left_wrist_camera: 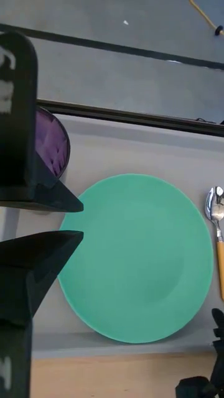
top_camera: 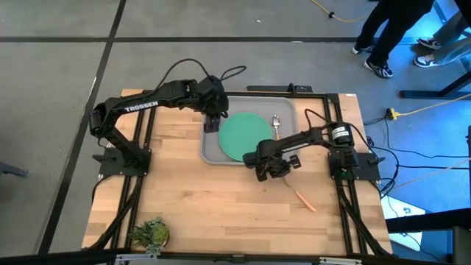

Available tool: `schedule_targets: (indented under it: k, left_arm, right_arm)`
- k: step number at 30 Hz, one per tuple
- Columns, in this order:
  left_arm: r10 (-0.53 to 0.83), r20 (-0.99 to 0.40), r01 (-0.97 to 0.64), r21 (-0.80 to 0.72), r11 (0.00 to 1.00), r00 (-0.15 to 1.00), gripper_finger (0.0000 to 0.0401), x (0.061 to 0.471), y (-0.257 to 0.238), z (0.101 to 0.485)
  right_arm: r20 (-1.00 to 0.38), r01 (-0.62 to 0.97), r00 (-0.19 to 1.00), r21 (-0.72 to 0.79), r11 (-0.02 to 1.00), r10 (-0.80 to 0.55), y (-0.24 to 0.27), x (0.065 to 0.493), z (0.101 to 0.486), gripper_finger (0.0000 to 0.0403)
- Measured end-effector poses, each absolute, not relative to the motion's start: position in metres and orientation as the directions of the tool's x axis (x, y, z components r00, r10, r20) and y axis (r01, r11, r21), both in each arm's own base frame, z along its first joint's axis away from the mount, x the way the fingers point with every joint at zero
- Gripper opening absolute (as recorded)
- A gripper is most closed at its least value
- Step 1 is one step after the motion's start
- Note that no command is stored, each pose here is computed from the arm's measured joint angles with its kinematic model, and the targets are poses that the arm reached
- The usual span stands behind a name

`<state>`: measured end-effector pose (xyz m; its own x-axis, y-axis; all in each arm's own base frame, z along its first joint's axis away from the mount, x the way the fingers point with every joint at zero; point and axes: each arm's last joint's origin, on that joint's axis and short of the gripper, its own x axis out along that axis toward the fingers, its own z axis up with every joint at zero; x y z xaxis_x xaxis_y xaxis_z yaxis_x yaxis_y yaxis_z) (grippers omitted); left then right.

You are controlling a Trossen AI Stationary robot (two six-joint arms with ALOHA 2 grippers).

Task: Pick and place plate/cup/fork/spoon on tray
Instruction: Put the yellow fork on the gray tray to the right of the yellow spoon

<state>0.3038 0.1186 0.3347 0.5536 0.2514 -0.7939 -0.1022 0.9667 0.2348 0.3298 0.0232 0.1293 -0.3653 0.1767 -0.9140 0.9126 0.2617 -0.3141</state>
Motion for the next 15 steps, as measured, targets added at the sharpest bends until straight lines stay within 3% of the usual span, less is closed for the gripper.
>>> schedule_targets:
  k: [5, 10, 15]
  left_arm:
    - [0.252, -0.794, -0.103, 0.235, 0.967, 0.554, 0.0051, 0.304, 0.119, 0.335]
    - [0.256, -0.794, -0.105, 0.239, 0.965, 0.552, 0.0051, 0.304, 0.119, 0.335]
    - [0.252, -0.794, -0.050, 0.270, 0.962, 0.553, 0.0051, 0.303, 0.119, 0.335]
  right_arm:
    - [-0.902, 0.890, -0.412, -0.368, 0.269, 0.129, 0.023, 0.334, 0.149, 0.0064]
    - [-0.881, 0.834, -0.472, -0.436, 0.339, 0.028, 0.026, 0.340, 0.188, 0.0064]
    - [-0.962, 0.868, -0.264, -0.266, 0.420, -0.064, 0.030, 0.356, 0.237, 0.0064]
